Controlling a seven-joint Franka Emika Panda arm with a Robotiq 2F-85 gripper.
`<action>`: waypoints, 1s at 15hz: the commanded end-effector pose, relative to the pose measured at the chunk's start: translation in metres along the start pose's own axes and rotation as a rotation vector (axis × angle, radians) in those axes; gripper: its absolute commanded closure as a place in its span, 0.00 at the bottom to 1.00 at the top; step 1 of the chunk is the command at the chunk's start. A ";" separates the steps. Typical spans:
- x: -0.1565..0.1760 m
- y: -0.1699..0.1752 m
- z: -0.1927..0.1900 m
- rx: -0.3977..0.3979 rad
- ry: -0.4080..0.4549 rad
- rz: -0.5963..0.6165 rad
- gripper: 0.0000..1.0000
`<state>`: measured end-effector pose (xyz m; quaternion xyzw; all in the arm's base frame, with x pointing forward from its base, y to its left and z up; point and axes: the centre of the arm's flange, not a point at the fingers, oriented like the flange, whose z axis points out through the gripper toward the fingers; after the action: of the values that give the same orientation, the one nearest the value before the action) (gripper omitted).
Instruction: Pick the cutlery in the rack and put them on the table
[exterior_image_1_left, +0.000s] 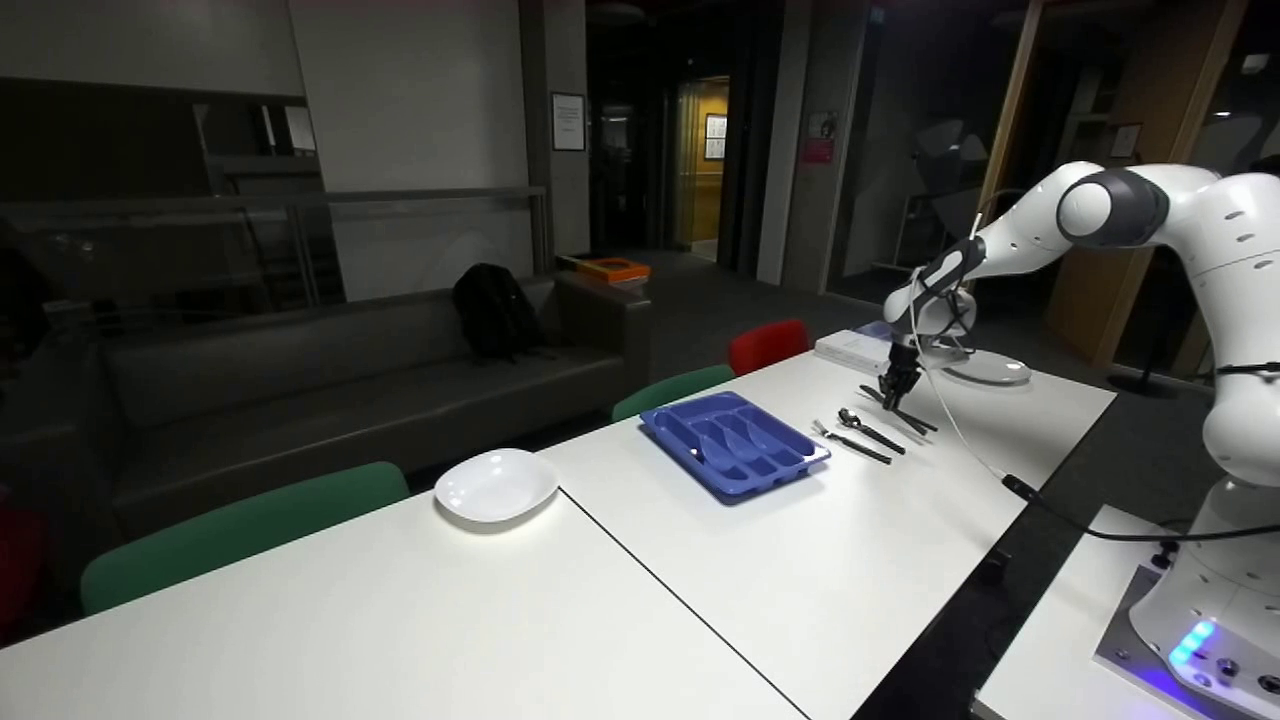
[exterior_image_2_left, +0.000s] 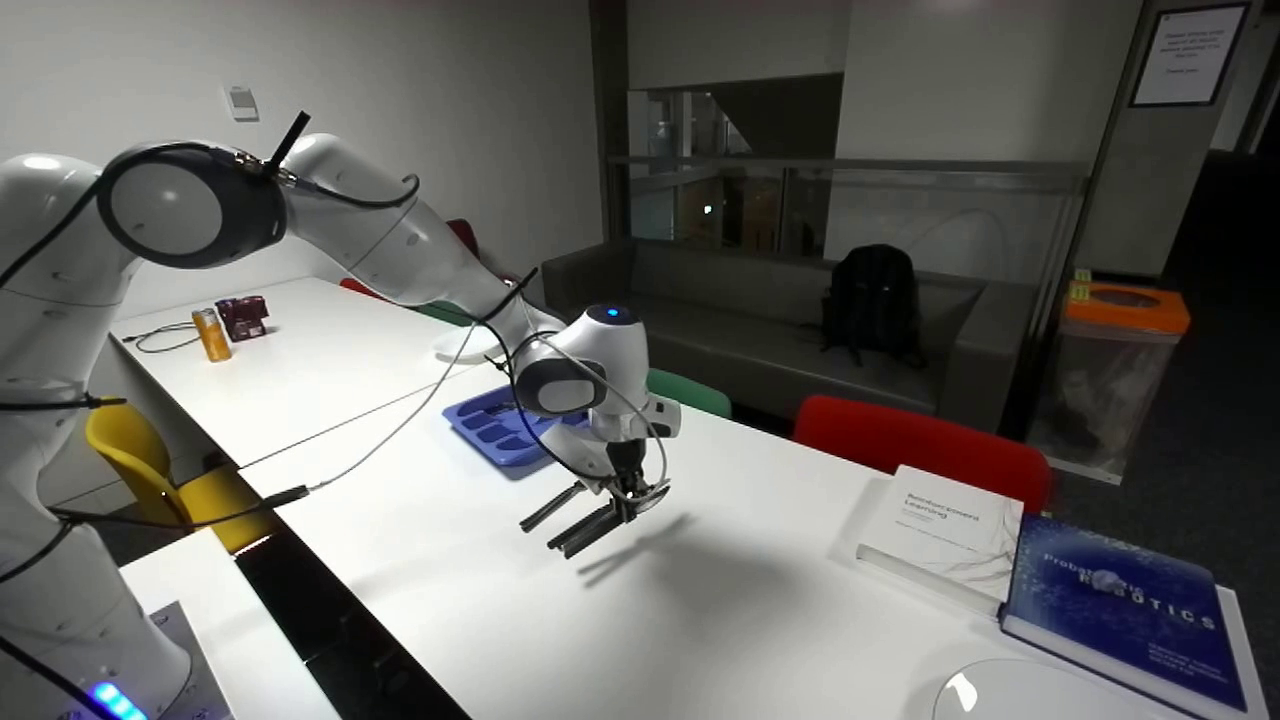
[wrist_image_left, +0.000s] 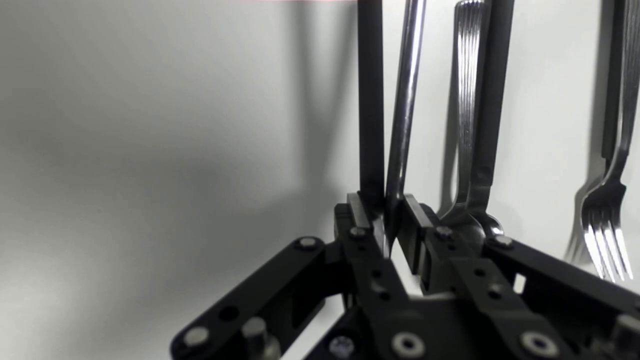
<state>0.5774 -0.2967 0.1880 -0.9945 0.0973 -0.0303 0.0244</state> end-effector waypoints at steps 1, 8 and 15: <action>0.005 0.018 -0.006 0.029 0.002 -0.037 0.95; 0.001 0.012 0.000 0.004 0.003 -0.027 0.79; 0.003 0.011 0.001 -0.014 -0.024 -0.086 0.95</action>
<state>0.5763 -0.3047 0.1810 -0.9966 0.0750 -0.0253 0.0233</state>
